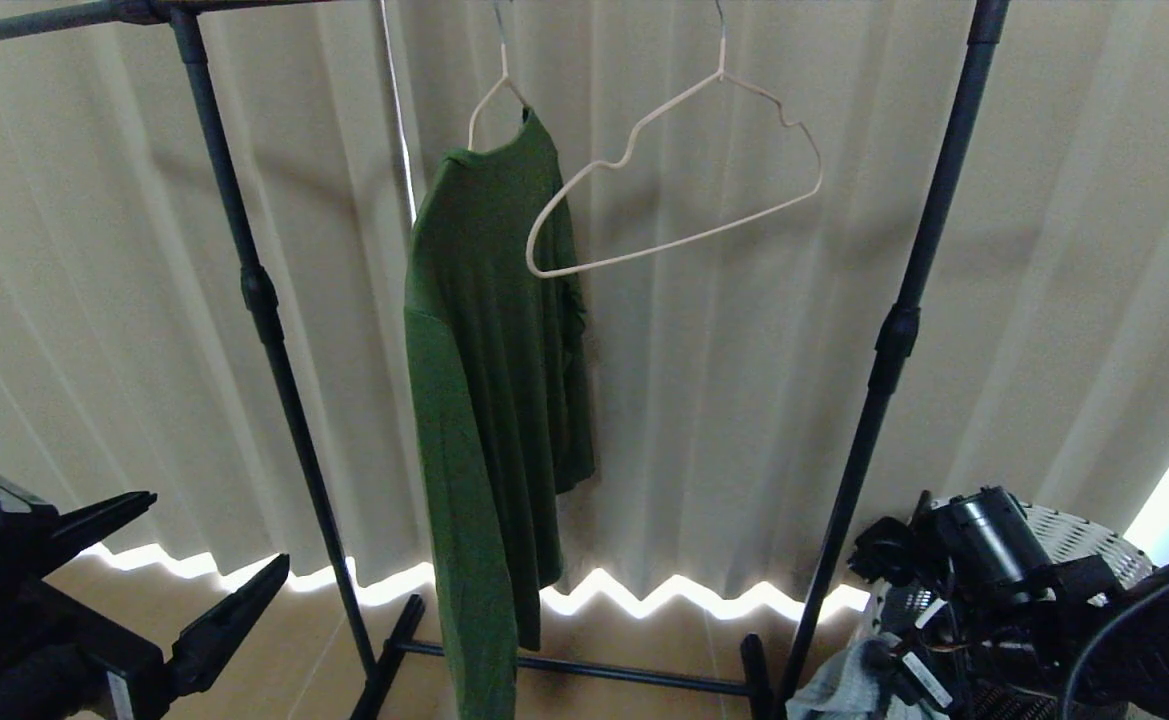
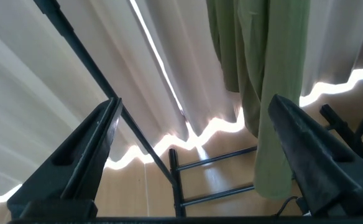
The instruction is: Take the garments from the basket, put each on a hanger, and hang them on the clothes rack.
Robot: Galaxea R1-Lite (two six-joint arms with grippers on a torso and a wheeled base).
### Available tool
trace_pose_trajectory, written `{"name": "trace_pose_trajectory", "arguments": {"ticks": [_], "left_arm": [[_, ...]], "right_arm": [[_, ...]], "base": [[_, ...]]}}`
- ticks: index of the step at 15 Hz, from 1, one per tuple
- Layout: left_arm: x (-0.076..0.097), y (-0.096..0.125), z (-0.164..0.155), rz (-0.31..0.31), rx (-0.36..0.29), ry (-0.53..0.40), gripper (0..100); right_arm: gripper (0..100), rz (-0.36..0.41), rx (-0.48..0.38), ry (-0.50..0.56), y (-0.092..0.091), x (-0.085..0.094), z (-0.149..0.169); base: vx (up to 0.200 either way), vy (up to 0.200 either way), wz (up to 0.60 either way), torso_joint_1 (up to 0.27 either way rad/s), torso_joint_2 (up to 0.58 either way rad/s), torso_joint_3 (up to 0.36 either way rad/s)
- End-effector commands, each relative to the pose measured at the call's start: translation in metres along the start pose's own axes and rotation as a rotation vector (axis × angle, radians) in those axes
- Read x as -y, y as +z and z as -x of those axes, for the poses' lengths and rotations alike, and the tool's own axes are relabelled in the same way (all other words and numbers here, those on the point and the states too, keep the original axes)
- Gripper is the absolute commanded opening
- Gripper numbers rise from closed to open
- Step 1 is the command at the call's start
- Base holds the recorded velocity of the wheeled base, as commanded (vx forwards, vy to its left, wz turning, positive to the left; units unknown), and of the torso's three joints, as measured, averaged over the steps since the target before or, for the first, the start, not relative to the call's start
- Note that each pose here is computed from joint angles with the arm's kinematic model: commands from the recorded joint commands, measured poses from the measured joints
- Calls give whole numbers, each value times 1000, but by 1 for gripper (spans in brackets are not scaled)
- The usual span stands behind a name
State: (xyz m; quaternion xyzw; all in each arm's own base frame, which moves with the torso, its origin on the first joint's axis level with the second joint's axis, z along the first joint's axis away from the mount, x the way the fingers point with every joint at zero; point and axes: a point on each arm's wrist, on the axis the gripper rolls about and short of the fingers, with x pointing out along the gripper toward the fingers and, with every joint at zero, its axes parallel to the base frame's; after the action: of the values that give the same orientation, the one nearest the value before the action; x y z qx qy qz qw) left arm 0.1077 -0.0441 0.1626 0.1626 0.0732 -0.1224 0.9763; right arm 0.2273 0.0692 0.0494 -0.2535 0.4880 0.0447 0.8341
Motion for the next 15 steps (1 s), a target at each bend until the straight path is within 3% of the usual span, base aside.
{"name": "trace_pose_trajectory", "arguments": {"ticks": [1,6,7,11,14,15], "left_arm": [[0,0,0,0,0,0,100],[0,0,0,-2,0,0,100],[0,-1,0,-4,-2,0,100],[2,-6,1,-19,-19,-7,100],[2,-6,2,-18,-14,-13,100],[2,-6,2,-18,-14,-13,100]], "right_arm": [[100,2,-53,-26,1,2,-16],[100,-5,-61,-34,1,3,-19],[0,-3,-65,-33,1,2,-20],[0,-37,12,-41,3,9,0],[0,-153,134,-60,5,21,32],[0,-153,134,-60,5,21,32]], "base": [[0,0,0,0,0,0],[0,0,0,0,0,0],[0,0,0,0,0,0],[0,0,0,0,0,0],[0,0,0,0,0,0],[0,0,0,0,0,0]]}}
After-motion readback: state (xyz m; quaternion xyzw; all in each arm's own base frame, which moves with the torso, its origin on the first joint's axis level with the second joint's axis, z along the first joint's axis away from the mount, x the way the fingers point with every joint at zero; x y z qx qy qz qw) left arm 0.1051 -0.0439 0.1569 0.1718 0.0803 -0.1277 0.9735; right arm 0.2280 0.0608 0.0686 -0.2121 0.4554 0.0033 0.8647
